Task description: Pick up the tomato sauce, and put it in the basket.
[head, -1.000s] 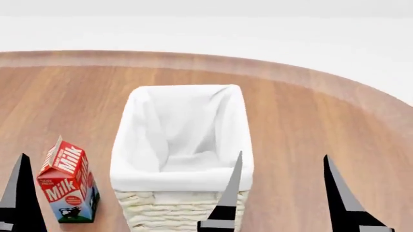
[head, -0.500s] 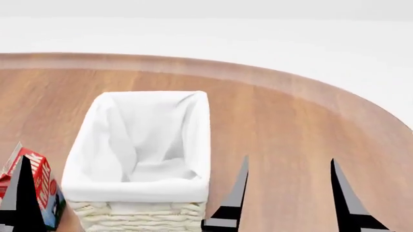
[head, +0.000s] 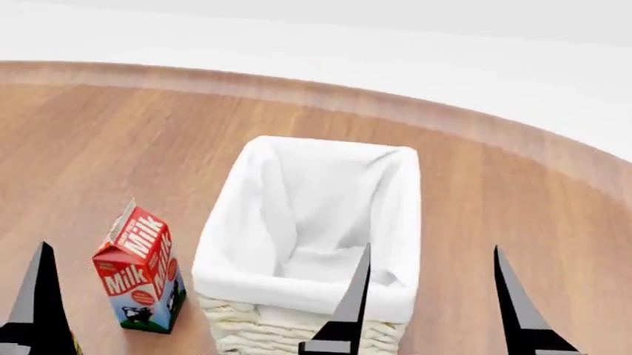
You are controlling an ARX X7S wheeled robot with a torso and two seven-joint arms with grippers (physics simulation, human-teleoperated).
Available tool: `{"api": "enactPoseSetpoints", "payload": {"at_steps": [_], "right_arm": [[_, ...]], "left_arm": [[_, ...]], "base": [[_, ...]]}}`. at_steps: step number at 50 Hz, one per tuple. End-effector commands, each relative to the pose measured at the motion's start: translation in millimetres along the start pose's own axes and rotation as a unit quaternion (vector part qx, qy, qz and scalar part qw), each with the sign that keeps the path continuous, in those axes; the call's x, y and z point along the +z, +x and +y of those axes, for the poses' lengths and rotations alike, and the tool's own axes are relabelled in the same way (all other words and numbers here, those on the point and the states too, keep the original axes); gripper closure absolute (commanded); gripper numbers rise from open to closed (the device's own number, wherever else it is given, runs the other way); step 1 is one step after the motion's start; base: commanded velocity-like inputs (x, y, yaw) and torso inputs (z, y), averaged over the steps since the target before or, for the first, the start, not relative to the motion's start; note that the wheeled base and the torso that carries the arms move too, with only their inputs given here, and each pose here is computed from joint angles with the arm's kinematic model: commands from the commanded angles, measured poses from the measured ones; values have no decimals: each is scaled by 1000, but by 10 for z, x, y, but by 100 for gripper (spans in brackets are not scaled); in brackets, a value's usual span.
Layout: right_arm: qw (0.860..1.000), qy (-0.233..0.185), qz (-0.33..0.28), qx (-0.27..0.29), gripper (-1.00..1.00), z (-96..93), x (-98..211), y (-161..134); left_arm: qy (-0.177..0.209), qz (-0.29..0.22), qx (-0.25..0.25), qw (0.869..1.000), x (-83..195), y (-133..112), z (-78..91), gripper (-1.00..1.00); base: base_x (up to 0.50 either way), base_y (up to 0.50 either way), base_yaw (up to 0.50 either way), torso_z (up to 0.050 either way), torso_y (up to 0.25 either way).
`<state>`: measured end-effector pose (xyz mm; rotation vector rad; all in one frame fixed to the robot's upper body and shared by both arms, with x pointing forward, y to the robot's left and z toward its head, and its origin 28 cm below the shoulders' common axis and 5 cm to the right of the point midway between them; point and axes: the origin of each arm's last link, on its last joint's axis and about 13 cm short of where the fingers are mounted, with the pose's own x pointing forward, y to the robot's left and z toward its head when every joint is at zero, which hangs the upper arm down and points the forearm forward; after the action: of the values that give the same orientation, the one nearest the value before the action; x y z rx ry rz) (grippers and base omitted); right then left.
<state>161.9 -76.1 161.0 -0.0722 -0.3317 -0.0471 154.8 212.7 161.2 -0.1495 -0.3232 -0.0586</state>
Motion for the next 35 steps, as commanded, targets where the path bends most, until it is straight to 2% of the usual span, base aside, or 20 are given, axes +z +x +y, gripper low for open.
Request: {"api": "enactPoseSetpoints", "payload": {"at_steps": [1, 5, 8, 35], "right_arm": [[1000, -1, 2, -3, -100, -2, -14, 5], [1000, 11, -4, -3, -100, -2, -1, 6], [1000, 19, -9, 0, -100, -7, 15, -1], [1000, 17, -23, -7, -100, -15, 74, -14]], "left_arm": [[1, 3, 0, 1000, -15, 1, -1, -100], [1, 7, 2, 1000, -19, 6, 3, -100], [1, 4, -3, 1000, -16, -4, 3, -100], [-5, 5, -11, 1000, 27, -24, 7, -100]], "base": [[0, 0, 500, 0, 0], [0, 0, 500, 0, 0], [0, 0, 0, 9, 0], [0, 0, 0, 49, 0]]}}
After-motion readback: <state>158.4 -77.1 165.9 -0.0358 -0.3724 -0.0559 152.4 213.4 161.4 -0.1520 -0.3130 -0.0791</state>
